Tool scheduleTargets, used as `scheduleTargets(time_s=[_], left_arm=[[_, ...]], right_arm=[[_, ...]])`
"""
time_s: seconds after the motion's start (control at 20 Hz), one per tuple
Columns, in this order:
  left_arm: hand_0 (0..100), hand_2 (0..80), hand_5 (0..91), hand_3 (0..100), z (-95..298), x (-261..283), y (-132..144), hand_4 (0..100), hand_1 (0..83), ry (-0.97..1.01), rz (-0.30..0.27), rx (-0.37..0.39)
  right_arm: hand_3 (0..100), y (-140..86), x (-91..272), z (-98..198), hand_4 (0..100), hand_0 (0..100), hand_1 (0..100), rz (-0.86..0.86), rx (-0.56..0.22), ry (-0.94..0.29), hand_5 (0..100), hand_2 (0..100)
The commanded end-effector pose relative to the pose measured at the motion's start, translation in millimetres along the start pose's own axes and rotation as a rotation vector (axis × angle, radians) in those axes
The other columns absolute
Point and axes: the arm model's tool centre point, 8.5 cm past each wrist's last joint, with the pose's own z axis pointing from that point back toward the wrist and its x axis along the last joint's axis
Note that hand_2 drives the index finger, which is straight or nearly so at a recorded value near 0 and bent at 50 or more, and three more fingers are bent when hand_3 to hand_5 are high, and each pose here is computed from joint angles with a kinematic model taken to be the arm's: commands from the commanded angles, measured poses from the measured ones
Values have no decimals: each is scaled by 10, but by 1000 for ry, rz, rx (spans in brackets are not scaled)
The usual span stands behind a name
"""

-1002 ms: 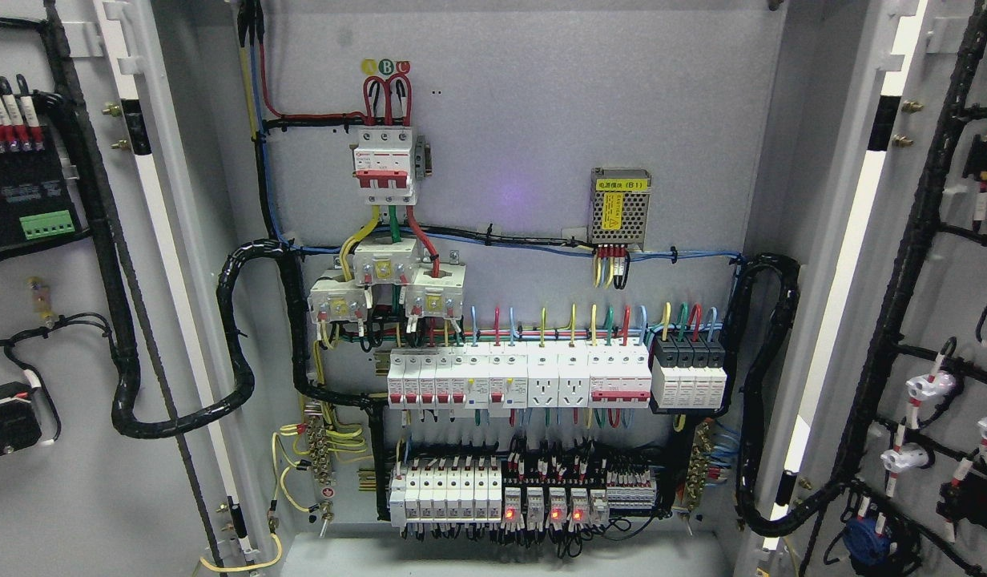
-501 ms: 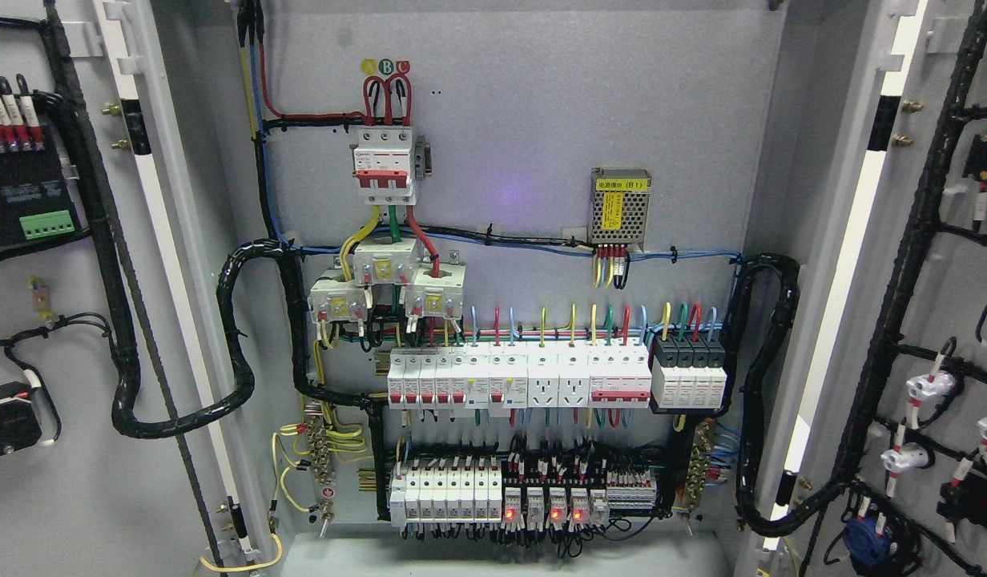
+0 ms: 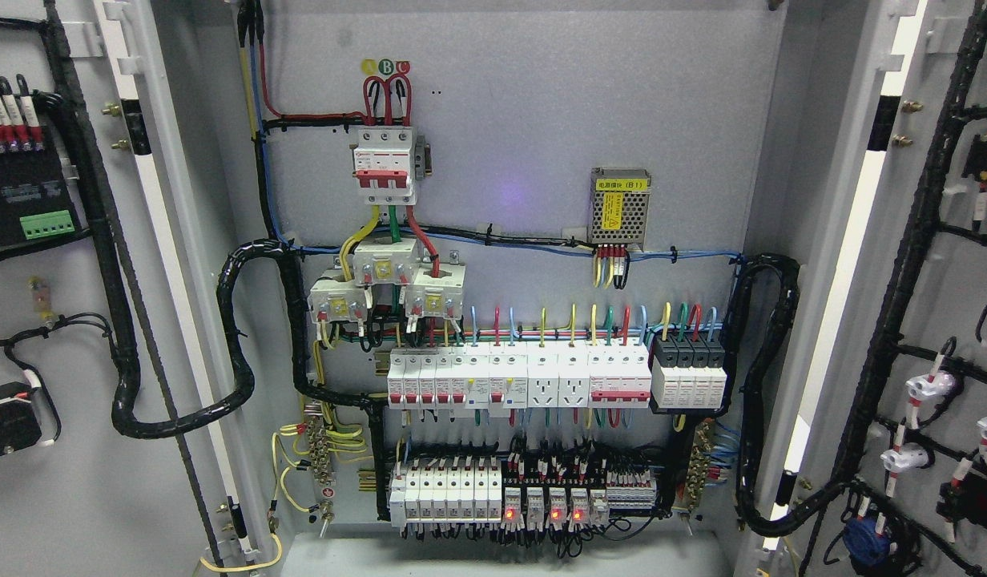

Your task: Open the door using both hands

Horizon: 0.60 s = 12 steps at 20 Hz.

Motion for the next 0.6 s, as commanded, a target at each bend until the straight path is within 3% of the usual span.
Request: scheduleTargets(time_s=[0.0, 0.2, 0.35, 0.55], left_arm=[[0, 0, 0, 0, 231, -730, -481, 0, 0, 271, 1, 26], [0, 0, 0, 0, 222, -762, -546, 0, 0, 357, -10, 18], [0, 0, 0, 0, 211, -756, -560, 0, 0, 370, -8, 14], [0, 0, 0, 0, 202, -782, -669, 0, 0, 403, -17, -11]], right_arm=[[0, 50, -489, 89, 0, 0, 0, 42, -14, 277, 0, 0], [0, 14, -654, 153, 0, 0, 0, 59, -50, 450, 0, 0], [0, -81, -726, 193, 0, 0, 0, 94, -187, 471, 0, 0], [0, 15, -801, 166, 0, 0, 0, 98, -231, 483, 0, 0]])
